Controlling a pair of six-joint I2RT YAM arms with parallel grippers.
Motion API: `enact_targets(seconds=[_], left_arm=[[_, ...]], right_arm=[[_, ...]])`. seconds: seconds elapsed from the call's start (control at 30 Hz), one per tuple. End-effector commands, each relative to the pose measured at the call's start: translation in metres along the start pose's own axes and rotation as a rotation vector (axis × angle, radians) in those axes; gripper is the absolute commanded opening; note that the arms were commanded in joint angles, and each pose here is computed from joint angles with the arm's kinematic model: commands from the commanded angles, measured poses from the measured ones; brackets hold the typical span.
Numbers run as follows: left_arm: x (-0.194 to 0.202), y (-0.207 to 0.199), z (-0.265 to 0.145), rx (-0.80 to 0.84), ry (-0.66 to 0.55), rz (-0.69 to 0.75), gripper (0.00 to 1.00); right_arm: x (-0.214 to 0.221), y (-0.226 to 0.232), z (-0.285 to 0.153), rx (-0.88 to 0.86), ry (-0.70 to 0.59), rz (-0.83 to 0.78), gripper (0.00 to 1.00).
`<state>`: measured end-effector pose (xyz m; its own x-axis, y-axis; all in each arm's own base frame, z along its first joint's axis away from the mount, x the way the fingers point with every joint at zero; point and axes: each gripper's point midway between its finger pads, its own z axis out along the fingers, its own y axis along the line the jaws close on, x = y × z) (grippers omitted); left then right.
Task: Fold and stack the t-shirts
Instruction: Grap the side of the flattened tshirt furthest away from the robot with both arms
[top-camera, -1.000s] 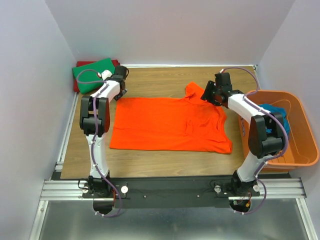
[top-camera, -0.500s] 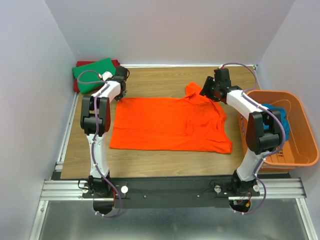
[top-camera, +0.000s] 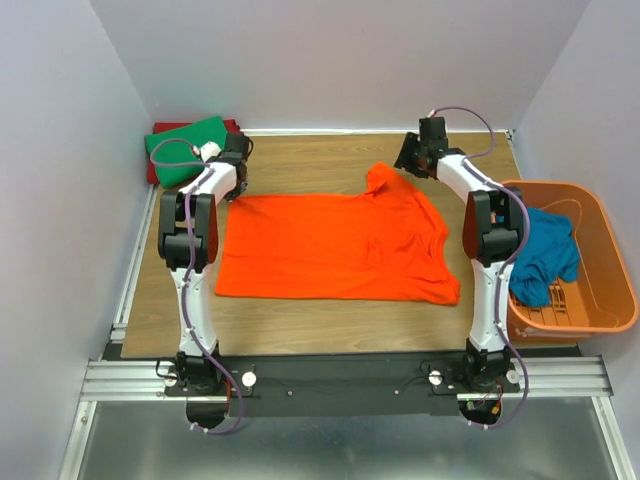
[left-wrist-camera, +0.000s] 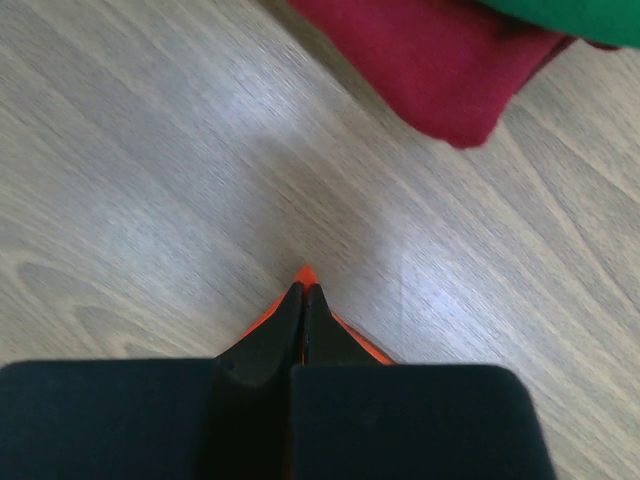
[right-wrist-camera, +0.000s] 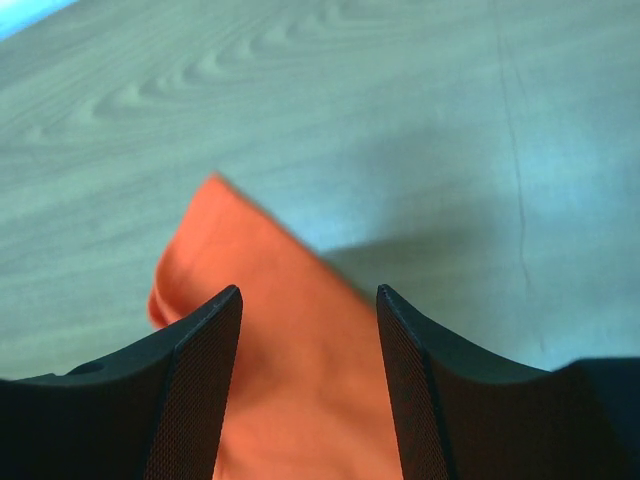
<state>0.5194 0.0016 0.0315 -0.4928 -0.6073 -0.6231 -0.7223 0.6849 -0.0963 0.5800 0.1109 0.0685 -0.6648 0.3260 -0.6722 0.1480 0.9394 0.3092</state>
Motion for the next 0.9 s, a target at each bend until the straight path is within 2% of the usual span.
enact_targets(seconds=[0.0, 0.03, 0.27, 0.5, 0.77, 0.83, 0.87], left_arm=[[-0.031, 0.003, -0.011, 0.008, -0.076, -0.014, 0.0], [-0.031, 0.002, -0.012, 0.015, -0.076, -0.012, 0.0], [-0.038, -0.004, -0.017, 0.044, -0.088, -0.007, 0.0], [-0.039, -0.008, -0.017, 0.068, -0.087, -0.006, 0.0], [-0.039, -0.009, -0.018, 0.076, -0.086, -0.004, 0.0], [-0.04, -0.01, -0.018, 0.078, -0.086, -0.003, 0.0], [-0.04, -0.01, -0.019, 0.08, -0.086, -0.004, 0.0]], right_arm=[[-0.016, 0.005, 0.021, -0.012, -0.015, -0.01, 0.63], [-0.025, 0.01, 0.023, -0.018, -0.029, -0.005, 0.62], [0.008, 0.019, 0.061, -0.05, 0.051, 0.037, 0.57], [0.047, 0.039, 0.076, -0.038, 0.095, -0.029, 0.58], [0.077, 0.017, 0.082, 0.1, 0.123, -0.05, 0.57], [0.081, 0.012, 0.083, 0.127, 0.133, -0.058, 0.54], [0.081, 0.008, 0.083, 0.148, 0.135, -0.062, 0.5]])
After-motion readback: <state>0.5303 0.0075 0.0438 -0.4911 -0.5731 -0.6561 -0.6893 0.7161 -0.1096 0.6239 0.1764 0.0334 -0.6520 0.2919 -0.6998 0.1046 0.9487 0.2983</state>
